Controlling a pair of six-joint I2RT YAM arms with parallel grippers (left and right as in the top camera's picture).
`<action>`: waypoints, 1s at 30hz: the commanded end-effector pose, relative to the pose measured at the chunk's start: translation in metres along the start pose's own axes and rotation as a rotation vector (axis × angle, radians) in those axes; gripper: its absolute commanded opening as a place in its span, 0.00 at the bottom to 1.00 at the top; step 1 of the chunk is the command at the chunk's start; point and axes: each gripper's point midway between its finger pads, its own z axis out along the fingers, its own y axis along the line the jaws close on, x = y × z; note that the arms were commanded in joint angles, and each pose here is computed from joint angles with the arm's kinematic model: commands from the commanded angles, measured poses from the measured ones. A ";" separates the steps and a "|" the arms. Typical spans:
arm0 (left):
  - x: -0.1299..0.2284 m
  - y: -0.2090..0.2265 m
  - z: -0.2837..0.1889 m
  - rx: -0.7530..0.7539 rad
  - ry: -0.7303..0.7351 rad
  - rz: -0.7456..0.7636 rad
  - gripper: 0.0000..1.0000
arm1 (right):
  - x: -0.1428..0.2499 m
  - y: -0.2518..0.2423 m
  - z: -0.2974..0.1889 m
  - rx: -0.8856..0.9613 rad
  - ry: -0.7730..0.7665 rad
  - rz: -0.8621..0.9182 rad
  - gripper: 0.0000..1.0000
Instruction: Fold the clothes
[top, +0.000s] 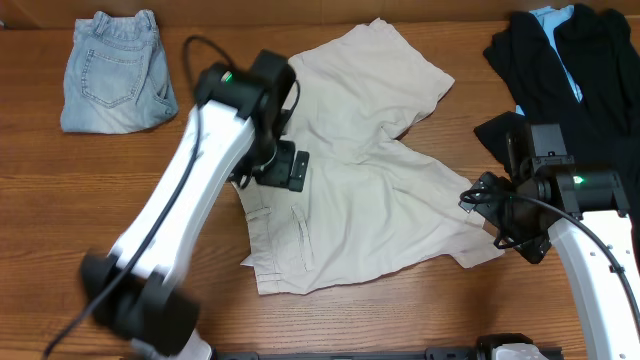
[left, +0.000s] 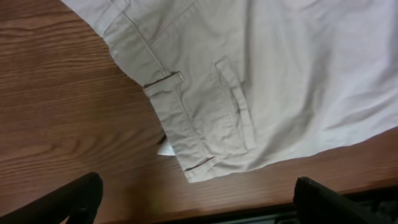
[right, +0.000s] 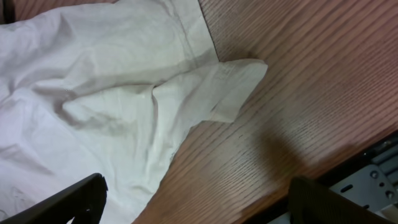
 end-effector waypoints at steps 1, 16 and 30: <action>0.039 0.004 -0.023 0.018 -0.118 -0.207 1.00 | -0.007 0.003 -0.003 -0.019 -0.034 -0.028 0.98; 0.122 -0.001 0.123 0.030 0.006 -0.337 1.00 | -0.024 0.020 -0.005 -0.083 -0.108 -0.076 0.98; 0.141 0.008 0.179 0.047 -0.001 -0.335 0.95 | -0.029 0.022 -0.005 -0.087 -0.129 -0.074 0.98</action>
